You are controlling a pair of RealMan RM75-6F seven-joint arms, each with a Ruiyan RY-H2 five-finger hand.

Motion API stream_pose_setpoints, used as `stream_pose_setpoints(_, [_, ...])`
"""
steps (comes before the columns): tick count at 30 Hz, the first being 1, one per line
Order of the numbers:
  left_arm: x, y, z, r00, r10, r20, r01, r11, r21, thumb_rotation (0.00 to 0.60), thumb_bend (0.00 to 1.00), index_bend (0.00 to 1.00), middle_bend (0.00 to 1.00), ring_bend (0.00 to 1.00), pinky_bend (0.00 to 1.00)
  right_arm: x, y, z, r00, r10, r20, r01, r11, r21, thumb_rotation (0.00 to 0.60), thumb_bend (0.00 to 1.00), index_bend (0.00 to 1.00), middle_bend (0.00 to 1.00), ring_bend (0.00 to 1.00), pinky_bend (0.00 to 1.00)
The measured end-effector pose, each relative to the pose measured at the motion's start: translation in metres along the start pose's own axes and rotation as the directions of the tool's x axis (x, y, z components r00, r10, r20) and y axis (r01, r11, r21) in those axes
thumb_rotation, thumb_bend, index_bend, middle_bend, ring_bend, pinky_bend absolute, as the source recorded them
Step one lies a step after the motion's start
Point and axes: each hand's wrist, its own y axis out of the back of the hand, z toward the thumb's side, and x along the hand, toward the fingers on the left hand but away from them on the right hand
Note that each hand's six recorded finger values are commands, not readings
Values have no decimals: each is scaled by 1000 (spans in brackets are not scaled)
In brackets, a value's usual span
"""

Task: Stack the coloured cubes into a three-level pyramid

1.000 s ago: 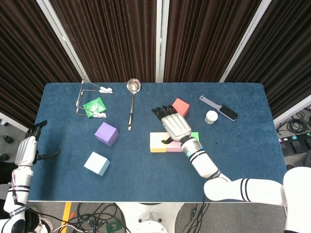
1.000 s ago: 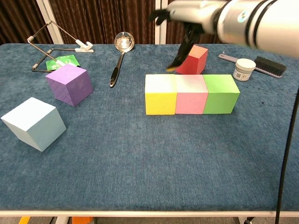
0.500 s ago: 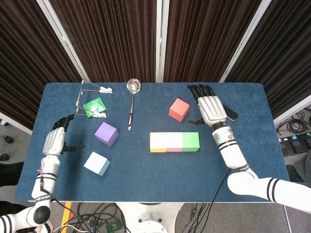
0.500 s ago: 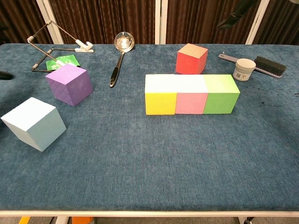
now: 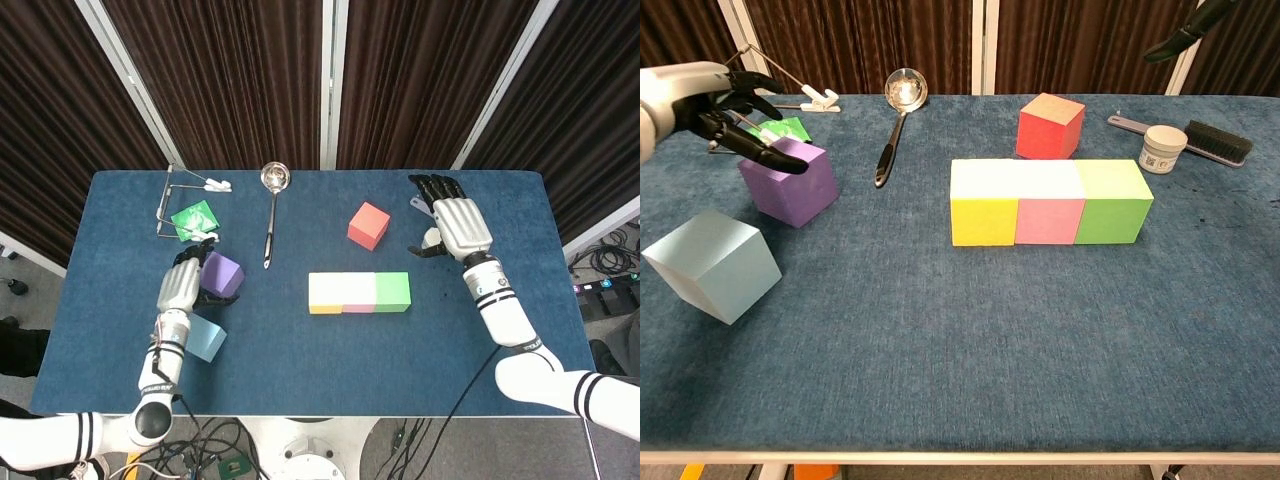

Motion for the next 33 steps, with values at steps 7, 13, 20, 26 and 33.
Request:
stream_pose_setpoints(7, [10, -6, 0, 998, 42, -55, -37, 994, 99, 537, 0, 45, 138, 0, 50, 3, -5, -2, 999, -4, -36, 3, 1000, -22, 600, 29, 0, 63, 0, 0])
stream_pose_setpoints(13, [19, -7, -8, 991, 87, -105, -67, 980, 186, 600, 0, 44, 188, 0, 71, 9, -3, -7, 999, -16, -51, 16, 1000, -12, 600, 29, 0, 63, 0, 0])
stream_pose_setpoints(20, [22, -13, -10, 991, 37, -127, -23, 993, 114, 600, 0, 44, 250, 11, 104, 10, -6, -8, 999, -11, -50, 11, 1000, -11, 600, 35, 0, 63, 0, 0])
stream_pose_setpoints(26, [30, -15, -9, 991, 23, -132, -16, 998, 53, 600, 0, 44, 305, 41, 122, 9, -11, -12, 999, -2, -38, 2, 1000, -9, 600, 48, 0, 63, 0, 0])
stream_pose_setpoints(33, [37, -17, -8, 991, 17, -134, -16, 1000, 12, 600, 10, 47, 393, 77, 141, 8, -13, -14, 1000, -3, -27, 3, 1000, 0, 600, 65, 0, 63, 0, 0])
